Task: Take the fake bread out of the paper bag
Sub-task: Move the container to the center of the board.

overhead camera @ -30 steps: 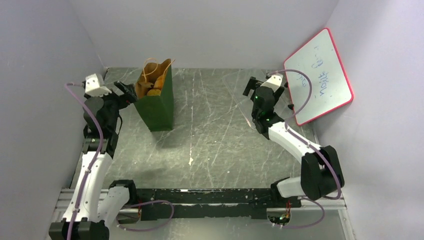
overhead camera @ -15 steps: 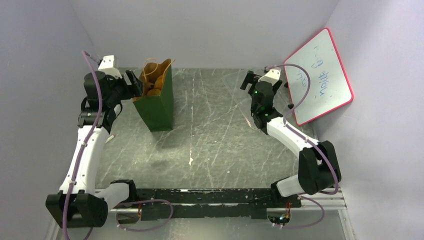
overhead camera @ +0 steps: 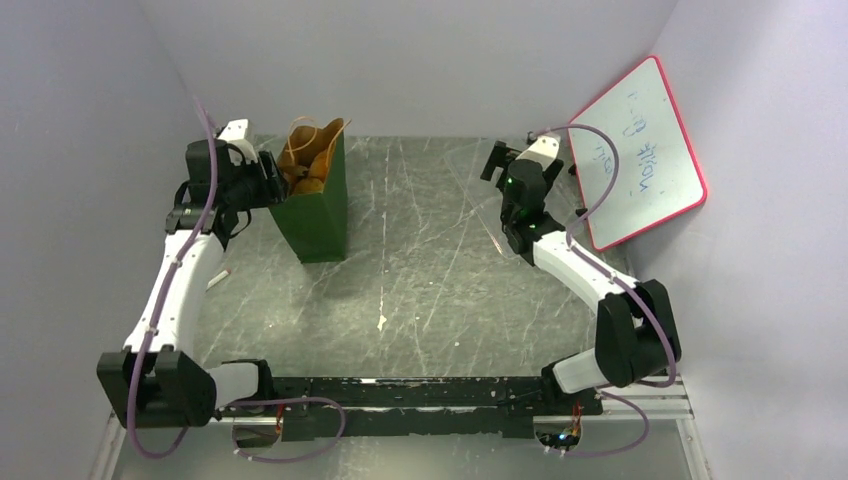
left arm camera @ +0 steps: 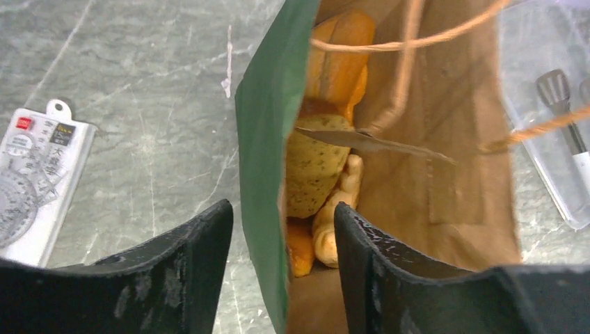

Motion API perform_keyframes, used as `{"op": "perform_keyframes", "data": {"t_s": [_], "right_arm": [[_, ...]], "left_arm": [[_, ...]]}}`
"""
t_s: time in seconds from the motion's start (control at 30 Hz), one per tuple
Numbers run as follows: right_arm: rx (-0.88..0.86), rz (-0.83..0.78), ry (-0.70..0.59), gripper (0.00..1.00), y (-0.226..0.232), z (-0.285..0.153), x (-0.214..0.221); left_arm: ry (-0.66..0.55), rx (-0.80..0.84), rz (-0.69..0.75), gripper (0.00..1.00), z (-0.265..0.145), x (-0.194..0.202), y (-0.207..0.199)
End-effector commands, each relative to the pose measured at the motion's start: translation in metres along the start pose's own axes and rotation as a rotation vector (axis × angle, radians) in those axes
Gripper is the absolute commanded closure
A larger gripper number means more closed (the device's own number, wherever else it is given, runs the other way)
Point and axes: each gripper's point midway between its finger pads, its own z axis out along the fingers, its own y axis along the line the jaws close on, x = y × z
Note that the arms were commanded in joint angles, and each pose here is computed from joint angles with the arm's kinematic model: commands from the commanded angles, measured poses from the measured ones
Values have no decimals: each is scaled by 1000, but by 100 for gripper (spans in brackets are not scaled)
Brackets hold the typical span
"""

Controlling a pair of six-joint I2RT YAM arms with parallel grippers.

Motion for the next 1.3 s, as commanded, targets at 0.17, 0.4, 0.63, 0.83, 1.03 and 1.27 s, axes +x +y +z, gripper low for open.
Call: {"op": "perform_keyframes", "data": {"t_s": [0.17,0.4,0.63,0.83,1.03,1.27], "right_arm": [[176,-113,134,0,-25,8,23],[261,-191,236,0,-50,7,51],[257,-214,386,0,-73,15,90],[18,-259,478,0,-29,24,119],[-80,-319,536,0,0,29,144],[-136,-358,599,2,20,34,176]], "left_arm": [[35,-12,-42,87,33,11,6],[0,20,26,93,47,-6,-15],[-23,-32,204,93,68,-31,-48],[-43,-148,347,93,80,-38,-53],[-80,-257,477,93,75,-27,-54],[-140,-348,503,93,60,-34,-52]]}}
